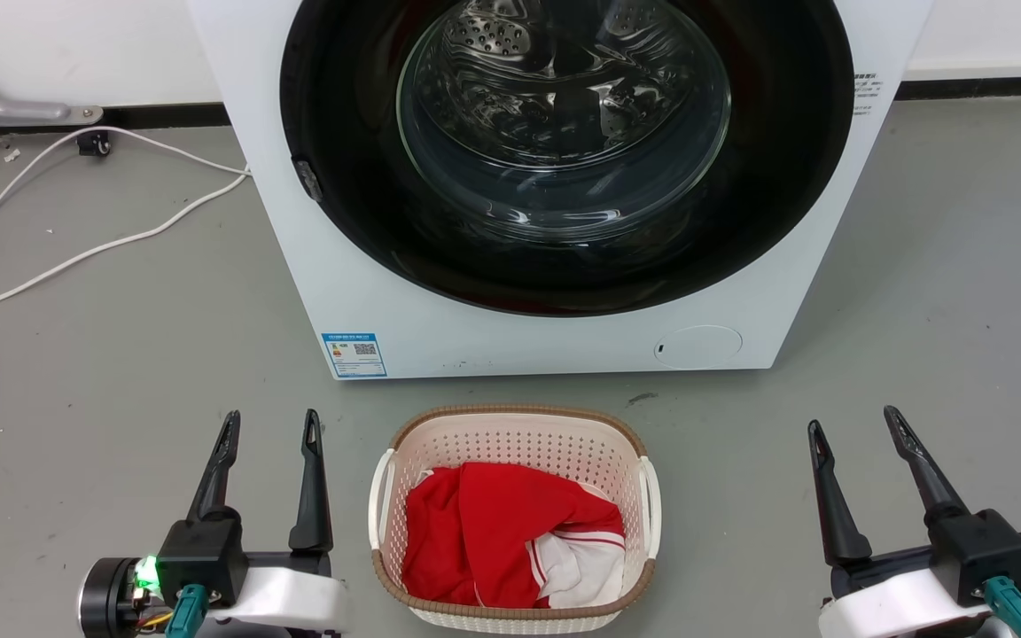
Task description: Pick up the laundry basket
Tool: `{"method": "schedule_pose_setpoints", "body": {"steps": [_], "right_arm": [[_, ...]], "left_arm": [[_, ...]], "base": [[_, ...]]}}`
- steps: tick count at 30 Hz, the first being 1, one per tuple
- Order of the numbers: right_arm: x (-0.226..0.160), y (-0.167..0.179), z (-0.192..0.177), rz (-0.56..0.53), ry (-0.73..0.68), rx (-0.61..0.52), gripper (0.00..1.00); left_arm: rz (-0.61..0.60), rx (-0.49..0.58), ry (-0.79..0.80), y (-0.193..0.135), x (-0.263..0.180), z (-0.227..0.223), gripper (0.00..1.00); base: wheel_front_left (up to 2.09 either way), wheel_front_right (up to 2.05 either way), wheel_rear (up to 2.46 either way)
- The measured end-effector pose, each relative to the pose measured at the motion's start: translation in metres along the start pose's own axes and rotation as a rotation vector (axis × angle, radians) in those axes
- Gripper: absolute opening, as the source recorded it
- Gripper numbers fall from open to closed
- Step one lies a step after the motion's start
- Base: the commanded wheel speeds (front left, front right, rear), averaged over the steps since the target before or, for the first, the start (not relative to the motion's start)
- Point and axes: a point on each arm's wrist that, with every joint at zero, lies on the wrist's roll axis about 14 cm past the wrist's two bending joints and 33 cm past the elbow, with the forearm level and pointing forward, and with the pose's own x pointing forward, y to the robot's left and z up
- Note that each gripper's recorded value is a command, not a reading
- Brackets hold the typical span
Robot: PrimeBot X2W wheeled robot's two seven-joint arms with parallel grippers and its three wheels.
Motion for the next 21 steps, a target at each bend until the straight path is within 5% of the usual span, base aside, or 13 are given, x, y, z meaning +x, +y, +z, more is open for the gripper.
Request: {"method": "schedule_pose_setpoints", "body": {"steps": [21], "right_arm": [[0.012, -0.002, -0.011, -0.003, 0.026, 0.017, 1.00]], "left_arm": [[0.002, -0.007, 0.060, 0.005, 0.011, -0.022, 1.00]], "base": [[0.00, 0.00, 0.00]]}}
